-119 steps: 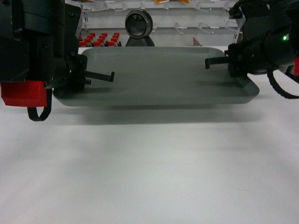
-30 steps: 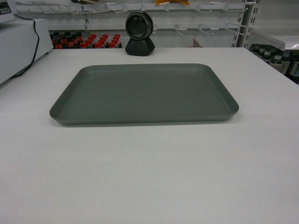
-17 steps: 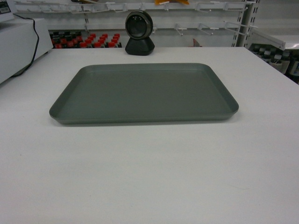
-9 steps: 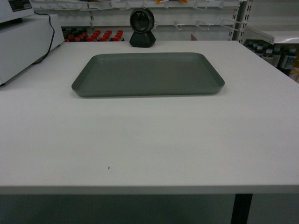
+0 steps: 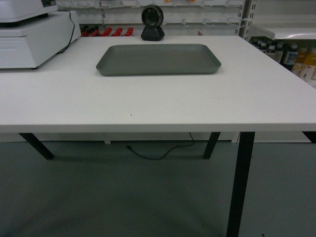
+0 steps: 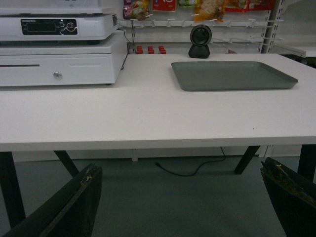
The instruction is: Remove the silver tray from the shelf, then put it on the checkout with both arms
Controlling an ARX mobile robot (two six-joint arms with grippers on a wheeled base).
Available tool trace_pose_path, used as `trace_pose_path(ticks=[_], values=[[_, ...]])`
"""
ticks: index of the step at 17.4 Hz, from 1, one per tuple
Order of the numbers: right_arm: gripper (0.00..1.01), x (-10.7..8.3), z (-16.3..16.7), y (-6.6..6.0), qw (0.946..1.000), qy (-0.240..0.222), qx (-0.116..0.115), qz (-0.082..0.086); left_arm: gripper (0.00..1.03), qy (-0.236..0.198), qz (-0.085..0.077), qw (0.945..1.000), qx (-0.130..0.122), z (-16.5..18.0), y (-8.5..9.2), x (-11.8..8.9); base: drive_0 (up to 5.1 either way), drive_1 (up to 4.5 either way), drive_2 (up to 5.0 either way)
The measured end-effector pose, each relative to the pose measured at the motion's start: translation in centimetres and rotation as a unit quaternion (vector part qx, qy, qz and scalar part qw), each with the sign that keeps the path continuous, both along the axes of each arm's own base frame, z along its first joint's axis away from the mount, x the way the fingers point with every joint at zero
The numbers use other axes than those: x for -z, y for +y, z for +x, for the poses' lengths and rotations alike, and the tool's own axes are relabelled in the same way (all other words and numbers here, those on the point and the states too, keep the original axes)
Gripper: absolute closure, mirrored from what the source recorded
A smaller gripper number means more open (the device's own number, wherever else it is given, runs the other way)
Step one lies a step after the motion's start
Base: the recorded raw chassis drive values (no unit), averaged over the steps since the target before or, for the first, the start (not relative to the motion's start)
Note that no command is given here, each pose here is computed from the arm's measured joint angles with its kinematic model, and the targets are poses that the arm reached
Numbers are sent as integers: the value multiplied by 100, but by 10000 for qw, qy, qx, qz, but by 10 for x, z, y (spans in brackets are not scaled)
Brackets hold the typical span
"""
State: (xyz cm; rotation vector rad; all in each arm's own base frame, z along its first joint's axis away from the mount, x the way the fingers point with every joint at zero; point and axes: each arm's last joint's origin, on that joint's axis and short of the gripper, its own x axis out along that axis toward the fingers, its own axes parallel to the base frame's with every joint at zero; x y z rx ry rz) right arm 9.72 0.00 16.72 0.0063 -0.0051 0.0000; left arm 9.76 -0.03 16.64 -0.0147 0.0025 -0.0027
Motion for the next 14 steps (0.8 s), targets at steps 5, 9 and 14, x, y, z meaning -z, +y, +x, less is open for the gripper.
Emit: trace_pose_path(ticks=[5,9,14], values=[[3,0,0,0,10000,-8,-2,0,5,8,-2,10000,-10,0,0,0,0,-81,81],[3,0,0,0,10000,2,-2,-2,5,0,0,10000,-8,0,0,0,0,0,0],[3,0,0,0,10000,-4,0,0,5,-11,0,10000,2,0,0,0,0,0,0]])
